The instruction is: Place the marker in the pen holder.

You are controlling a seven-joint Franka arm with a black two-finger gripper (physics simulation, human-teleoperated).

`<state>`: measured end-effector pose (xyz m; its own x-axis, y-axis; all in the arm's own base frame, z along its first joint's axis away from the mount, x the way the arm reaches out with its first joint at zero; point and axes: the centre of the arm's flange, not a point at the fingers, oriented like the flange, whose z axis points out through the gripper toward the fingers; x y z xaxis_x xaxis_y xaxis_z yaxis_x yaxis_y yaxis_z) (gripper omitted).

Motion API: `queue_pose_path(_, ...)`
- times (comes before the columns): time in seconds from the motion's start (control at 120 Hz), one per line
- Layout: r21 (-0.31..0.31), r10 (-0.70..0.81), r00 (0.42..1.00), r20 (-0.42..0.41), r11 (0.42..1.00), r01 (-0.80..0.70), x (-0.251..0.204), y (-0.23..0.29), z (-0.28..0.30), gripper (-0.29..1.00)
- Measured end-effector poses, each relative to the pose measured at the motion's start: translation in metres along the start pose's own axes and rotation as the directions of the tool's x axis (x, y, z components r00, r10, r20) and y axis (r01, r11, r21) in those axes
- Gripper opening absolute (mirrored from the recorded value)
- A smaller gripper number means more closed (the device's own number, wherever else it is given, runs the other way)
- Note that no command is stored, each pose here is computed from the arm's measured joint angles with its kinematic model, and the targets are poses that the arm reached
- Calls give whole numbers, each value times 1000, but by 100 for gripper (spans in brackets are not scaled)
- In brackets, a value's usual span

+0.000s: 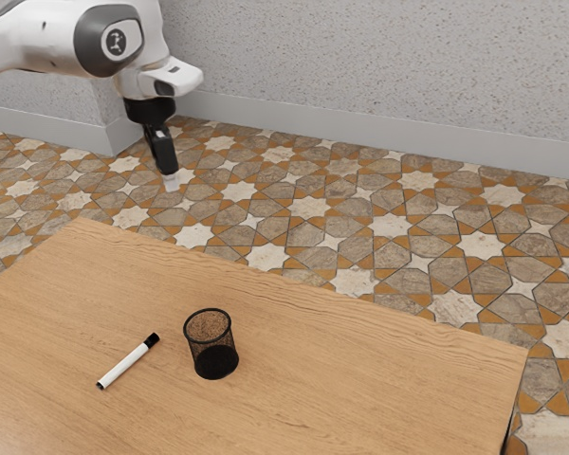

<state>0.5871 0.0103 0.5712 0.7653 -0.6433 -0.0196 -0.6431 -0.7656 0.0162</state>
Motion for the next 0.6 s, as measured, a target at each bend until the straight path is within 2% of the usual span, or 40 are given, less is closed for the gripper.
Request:
queue_pose_path(0.208,-13,44,999,6,999,-43,-10,7,4,70)
queue_pose_path(0.3,-67,23,998,58,998,-19,-26,25,75,70)
queue_pose_path(0.425,-42,-16,999,47,999,18,-24,26,111,70)
queue_pose_path(0.6,-27,-150,987,49,988,152,-27,29,144,70)
